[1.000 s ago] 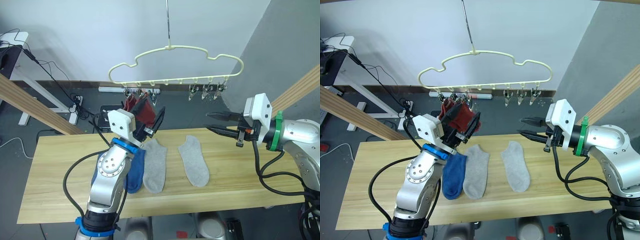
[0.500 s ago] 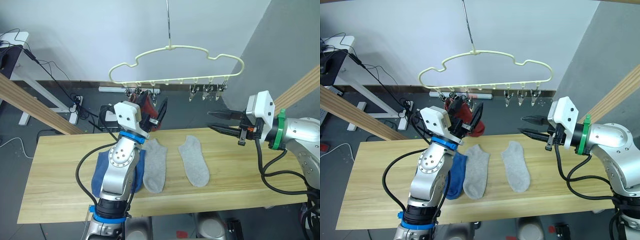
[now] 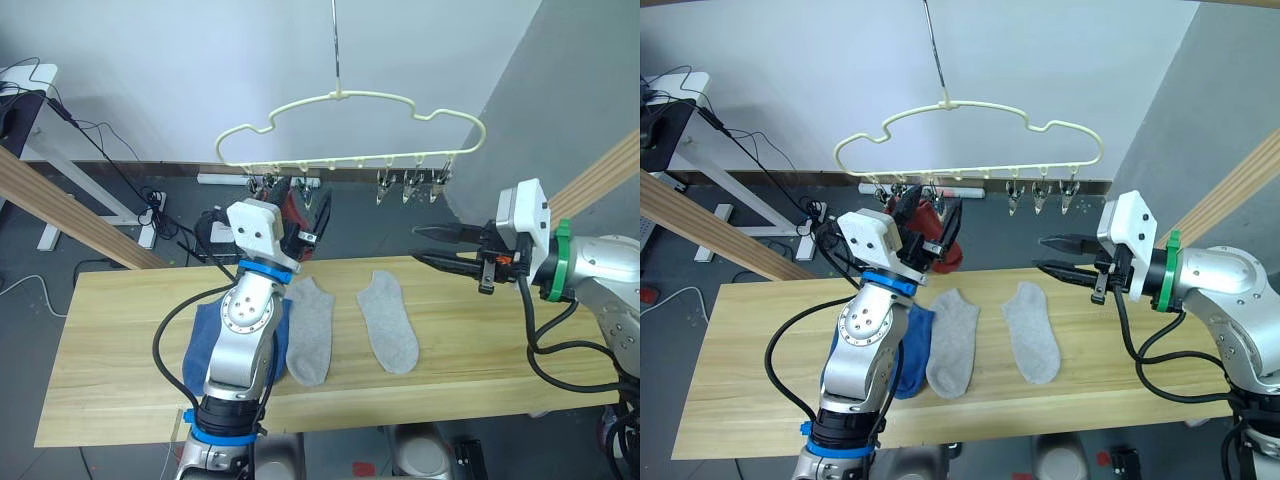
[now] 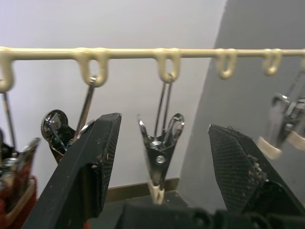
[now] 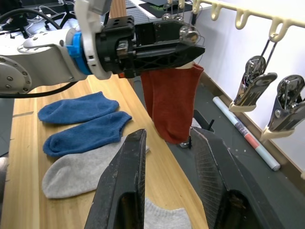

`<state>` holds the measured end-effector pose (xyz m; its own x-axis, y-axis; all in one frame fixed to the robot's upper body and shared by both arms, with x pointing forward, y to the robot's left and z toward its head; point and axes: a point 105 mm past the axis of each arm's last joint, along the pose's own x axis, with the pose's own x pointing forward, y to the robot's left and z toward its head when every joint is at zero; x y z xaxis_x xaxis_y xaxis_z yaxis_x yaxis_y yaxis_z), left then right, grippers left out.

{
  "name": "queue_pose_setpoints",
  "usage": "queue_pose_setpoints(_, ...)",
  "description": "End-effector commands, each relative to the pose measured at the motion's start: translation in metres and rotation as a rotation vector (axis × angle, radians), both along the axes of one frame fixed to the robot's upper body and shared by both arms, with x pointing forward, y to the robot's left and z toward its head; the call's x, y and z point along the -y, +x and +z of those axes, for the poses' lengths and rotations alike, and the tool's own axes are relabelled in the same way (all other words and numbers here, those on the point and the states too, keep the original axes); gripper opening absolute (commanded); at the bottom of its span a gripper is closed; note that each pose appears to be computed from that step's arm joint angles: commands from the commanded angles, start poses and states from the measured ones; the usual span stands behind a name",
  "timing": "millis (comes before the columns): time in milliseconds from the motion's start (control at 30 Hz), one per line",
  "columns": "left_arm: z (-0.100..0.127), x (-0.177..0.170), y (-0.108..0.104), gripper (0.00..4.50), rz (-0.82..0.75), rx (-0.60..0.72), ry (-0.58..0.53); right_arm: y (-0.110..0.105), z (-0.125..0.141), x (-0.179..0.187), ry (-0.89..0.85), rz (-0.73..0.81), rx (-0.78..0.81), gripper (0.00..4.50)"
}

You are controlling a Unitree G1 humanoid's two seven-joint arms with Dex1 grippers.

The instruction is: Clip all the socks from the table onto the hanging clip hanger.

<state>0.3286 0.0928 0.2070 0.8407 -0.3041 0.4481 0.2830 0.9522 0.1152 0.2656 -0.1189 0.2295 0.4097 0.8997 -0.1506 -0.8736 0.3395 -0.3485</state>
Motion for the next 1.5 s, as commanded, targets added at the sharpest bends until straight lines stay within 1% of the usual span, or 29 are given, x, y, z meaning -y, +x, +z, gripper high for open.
queue_pose_setpoints(33,0.013,0.001,-0.008,3.23,0.008,0.054,-0.005,-0.008,0.012,-0.003,0.009,0.027,0.040,1.47)
queue_pose_setpoints(300,0.017,0.000,-0.007,3.23,0.019,0.067,-0.012,-0.009,0.014,-0.003,0.015,0.029,0.030,1.47)
queue_pose_setpoints(467,0.025,0.000,-0.009,3.23,0.023,0.091,-0.021,-0.009,0.014,-0.003,0.012,0.026,0.025,1.47)
queue_pose_setpoints(567,0.027,0.000,-0.009,2.70,0.027,0.100,-0.020,-0.009,0.014,-0.003,0.013,0.026,0.023,1.50)
queue_pose_setpoints(767,0.027,0.000,-0.009,0.91,0.024,0.099,-0.018,-0.009,0.013,-0.004,0.011,0.027,0.019,1.50)
queue_pose_setpoints(833,0.027,-0.001,-0.010,0.50,0.025,0.101,-0.019,-0.009,0.012,-0.004,0.010,0.026,0.017,1.50)
queue_pose_setpoints(867,0.027,-0.001,-0.010,0.39,0.027,0.101,-0.020,-0.009,0.012,-0.004,0.010,0.027,0.015,1.50)
queue_pose_setpoints(900,0.027,-0.001,-0.010,0.37,0.027,0.101,-0.020,-0.009,0.012,-0.004,0.009,0.027,0.014,1.50)
queue_pose_setpoints(1067,0.027,-0.003,-0.010,0.37,0.034,0.101,-0.023,-0.009,0.008,-0.003,0.004,0.016,0.003,1.50)
queue_pose_setpoints(1100,0.027,-0.004,-0.010,0.37,0.034,0.100,-0.023,-0.008,0.004,-0.003,-0.006,0.007,-0.006,1.50)
queue_pose_setpoints(1133,0.027,-0.005,-0.010,0.37,0.033,0.099,-0.023,-0.003,-0.008,0.002,-0.034,-0.050,-0.031,1.50)
queue_pose_setpoints(1200,0.027,-0.006,-0.011,0.37,0.032,0.098,-0.022,0.002,-0.022,0.009,-0.070,-0.117,-0.056,1.50)
queue_pose_setpoints(1300,0.027,-0.006,-0.012,0.37,0.000,0.086,-0.031,0.010,-0.048,0.015,-0.086,-0.250,-0.066,2.06)
queue_pose_setpoints(1433,0.027,-0.005,-0.014,0.37,-0.059,0.059,-0.050,0.014,-0.076,0.004,-0.054,-0.385,-0.082,3.39)
queue_pose_setpoints(1500,0.028,-0.006,-0.014,0.37,-0.070,0.054,-0.054,0.015,-0.086,-0.002,-0.045,-0.420,-0.089,4.05)
